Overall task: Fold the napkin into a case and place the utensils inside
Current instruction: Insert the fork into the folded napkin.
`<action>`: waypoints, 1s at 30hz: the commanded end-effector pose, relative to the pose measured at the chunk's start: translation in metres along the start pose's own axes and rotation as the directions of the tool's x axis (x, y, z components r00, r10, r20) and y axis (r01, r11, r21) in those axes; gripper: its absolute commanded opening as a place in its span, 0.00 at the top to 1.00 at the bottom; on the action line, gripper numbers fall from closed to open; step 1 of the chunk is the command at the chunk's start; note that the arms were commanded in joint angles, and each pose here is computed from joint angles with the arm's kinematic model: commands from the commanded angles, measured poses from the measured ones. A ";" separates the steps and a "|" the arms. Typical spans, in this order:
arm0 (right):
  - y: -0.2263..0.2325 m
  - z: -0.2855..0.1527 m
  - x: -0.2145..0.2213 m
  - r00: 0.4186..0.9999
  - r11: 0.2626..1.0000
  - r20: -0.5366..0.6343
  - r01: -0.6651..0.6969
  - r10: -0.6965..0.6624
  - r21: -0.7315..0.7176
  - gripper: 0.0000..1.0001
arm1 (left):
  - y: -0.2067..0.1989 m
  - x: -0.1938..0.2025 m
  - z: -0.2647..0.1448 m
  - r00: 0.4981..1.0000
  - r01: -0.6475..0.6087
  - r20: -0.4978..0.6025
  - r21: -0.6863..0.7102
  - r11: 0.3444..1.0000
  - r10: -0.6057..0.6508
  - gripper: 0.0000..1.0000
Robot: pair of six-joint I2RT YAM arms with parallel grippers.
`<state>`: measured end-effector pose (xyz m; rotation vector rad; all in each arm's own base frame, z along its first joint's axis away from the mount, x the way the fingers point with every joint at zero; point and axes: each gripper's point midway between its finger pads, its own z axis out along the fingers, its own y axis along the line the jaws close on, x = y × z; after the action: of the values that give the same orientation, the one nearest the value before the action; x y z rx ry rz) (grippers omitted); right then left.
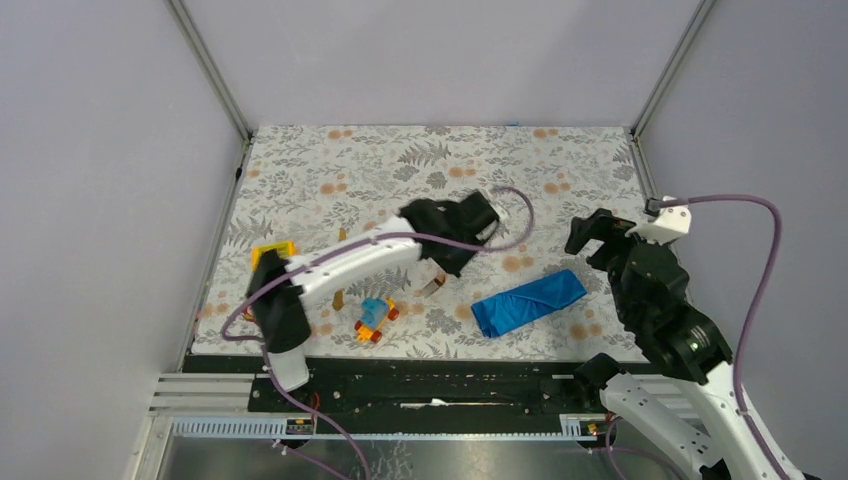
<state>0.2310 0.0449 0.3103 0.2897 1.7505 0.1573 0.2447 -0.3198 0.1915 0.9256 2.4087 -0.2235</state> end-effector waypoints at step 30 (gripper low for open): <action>-0.030 -0.075 -0.039 0.986 0.988 0.126 -0.097 0.112 -0.120 0.02 | -0.128 0.095 0.096 0.798 -0.295 -0.469 0.243 0.924 0.378 1.00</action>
<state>0.1524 -0.0007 0.3642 0.3229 1.5436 0.3058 0.1311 -0.3875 0.0391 1.7220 2.6652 -0.0367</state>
